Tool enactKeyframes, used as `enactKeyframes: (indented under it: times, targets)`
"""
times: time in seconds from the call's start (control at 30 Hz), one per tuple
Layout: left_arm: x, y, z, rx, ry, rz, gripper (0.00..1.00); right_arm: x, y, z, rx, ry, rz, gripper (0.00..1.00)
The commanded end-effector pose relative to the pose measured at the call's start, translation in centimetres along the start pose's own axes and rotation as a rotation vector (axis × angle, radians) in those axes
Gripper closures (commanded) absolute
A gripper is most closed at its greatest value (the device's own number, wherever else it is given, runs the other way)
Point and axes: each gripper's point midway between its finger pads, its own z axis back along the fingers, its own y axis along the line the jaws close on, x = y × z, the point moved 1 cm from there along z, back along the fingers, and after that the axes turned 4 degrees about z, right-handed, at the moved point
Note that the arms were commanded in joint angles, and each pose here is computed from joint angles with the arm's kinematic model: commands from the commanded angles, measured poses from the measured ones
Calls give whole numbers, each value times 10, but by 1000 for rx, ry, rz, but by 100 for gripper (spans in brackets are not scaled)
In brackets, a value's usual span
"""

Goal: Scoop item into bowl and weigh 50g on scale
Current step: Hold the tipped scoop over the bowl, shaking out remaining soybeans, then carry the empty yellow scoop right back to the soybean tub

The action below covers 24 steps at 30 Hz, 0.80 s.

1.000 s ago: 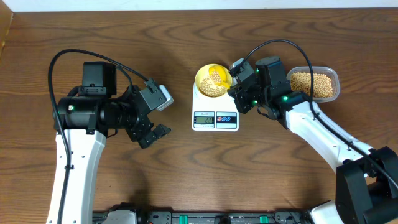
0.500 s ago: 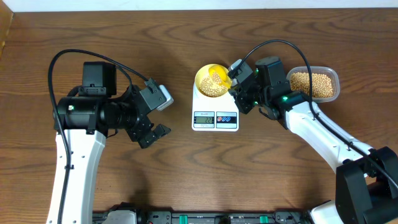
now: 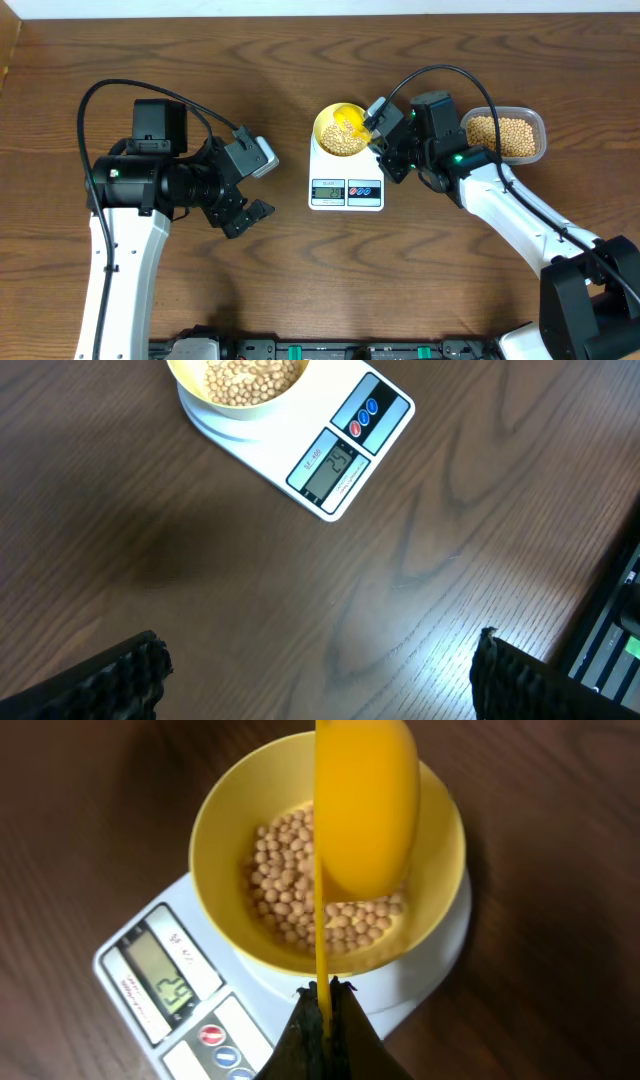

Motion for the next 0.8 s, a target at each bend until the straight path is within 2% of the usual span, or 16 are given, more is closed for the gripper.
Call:
enactKeyframes:
  times: [0.0, 0.1, 0.2, 0.67, 0.77]
  targets:
    - [1, 0, 1, -3, -6, -5, 2, 1, 4, -3, 8, 3, 46, 99]
    - [1, 1, 1, -3, -7, -5, 2, -3, -4, -4, -52, 32, 51, 99]
    - [1, 0, 1, -3, -7, -5, 2, 0, 5, -5, -13, 17, 53, 99]
    - [1, 0, 1, -3, -6, -5, 2, 7, 1, -2, -52, -1, 44, 99]
    - [1, 0, 1, -3, -6, -5, 2, 18, -3, 2, -67, -46, -51, 99]
